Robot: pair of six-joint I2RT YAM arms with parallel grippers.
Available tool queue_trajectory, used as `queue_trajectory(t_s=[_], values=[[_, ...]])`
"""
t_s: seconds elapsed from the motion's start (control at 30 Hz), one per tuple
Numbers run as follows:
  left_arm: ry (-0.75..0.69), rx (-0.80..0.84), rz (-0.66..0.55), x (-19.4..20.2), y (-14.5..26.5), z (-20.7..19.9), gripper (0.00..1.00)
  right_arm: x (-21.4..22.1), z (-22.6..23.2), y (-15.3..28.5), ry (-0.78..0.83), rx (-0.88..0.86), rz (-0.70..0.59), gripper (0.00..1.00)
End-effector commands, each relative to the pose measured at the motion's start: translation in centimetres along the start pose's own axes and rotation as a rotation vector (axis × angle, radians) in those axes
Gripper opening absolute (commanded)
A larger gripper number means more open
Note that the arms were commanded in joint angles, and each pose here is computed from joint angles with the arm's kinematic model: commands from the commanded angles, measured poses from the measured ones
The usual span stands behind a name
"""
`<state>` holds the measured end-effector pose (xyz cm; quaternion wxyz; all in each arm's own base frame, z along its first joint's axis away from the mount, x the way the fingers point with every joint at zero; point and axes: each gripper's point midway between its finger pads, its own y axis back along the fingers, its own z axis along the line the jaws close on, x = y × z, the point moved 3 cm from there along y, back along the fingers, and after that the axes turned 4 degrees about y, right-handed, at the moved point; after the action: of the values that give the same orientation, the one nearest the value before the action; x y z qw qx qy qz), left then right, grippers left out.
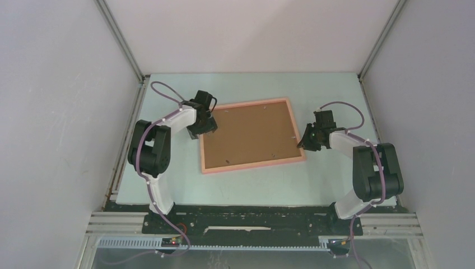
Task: Put the photo into the frame
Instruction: Install the photo frame at the center of the board.
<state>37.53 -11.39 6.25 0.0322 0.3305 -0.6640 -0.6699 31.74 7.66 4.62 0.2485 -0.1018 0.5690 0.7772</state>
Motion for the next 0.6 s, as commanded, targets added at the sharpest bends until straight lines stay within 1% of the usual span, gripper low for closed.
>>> queue_trajectory(t_s=[0.0, 0.17, 0.23, 0.3, 0.33, 0.43, 0.5, 0.57], values=[[0.026, -0.029, -0.029, -1.2, -0.3, 0.1, 0.76, -0.8, 0.2, -0.2, -0.044, -0.012, -0.043, 0.00], [0.007, -0.044, -0.013, -1.2, -1.3, 0.0, 0.69, -0.7, 0.3, -0.4, -0.050, -0.033, -0.036, 0.00], [0.008, -0.040, -0.008, -0.9, -1.6, 0.1, 0.62, -0.7, 0.2, -0.4, -0.051, -0.028, -0.038, 0.00], [0.010, -0.038, 0.000, -0.6, -1.6, 0.2, 0.58, -0.7, 0.2, -0.4, -0.058, -0.035, -0.037, 0.00], [0.008, -0.039, 0.001, -0.4, -1.5, 0.4, 0.53, -0.7, 0.2, -0.5, -0.060, -0.038, -0.037, 0.00], [-0.008, -0.058, -0.011, -0.3, -1.2, 1.2, 0.44, -0.8, 0.1, -0.4, -0.063, -0.035, -0.041, 0.00], [-0.024, -0.072, -0.005, 0.0, -1.2, 1.8, 0.40, -0.7, -0.1, -0.4, -0.072, -0.040, -0.039, 0.00], [-0.044, -0.084, -0.001, 0.2, -1.2, 2.4, 0.33, -0.8, 0.0, -0.5, -0.075, -0.047, -0.040, 0.00]])
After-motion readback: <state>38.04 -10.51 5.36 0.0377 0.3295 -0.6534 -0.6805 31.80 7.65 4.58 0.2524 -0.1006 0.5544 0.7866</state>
